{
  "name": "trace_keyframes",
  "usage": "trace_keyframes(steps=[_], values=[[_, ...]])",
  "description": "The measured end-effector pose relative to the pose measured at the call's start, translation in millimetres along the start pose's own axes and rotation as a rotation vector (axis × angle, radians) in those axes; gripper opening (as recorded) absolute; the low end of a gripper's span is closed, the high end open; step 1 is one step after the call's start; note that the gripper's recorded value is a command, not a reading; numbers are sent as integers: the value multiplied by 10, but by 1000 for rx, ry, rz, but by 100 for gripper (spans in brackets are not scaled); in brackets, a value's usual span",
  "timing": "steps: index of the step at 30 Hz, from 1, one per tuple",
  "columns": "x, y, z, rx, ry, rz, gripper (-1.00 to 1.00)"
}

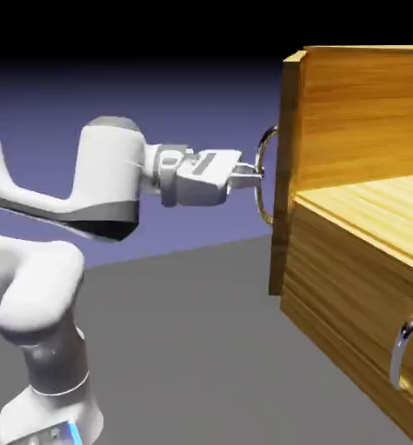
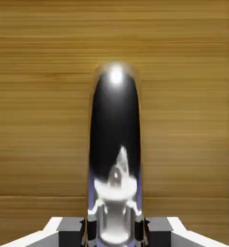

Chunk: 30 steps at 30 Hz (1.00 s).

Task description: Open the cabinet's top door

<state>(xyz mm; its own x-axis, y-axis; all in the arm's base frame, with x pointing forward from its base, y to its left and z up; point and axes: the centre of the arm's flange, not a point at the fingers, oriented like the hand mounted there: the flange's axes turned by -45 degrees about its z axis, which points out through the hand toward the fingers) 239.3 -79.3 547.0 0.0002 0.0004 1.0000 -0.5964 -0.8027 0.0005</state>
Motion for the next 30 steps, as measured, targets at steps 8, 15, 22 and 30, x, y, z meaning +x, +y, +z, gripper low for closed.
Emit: trace_keyframes(steps=[8, 15, 22, 30], values=[[2, -92, -267, -58, 2, 3, -100], [31, -121, -359, -72, 27, 5, -100], [32, -144, -411, -89, 20, 8, -100], [-1, -309, -735, -167, 0, 0, -100]])
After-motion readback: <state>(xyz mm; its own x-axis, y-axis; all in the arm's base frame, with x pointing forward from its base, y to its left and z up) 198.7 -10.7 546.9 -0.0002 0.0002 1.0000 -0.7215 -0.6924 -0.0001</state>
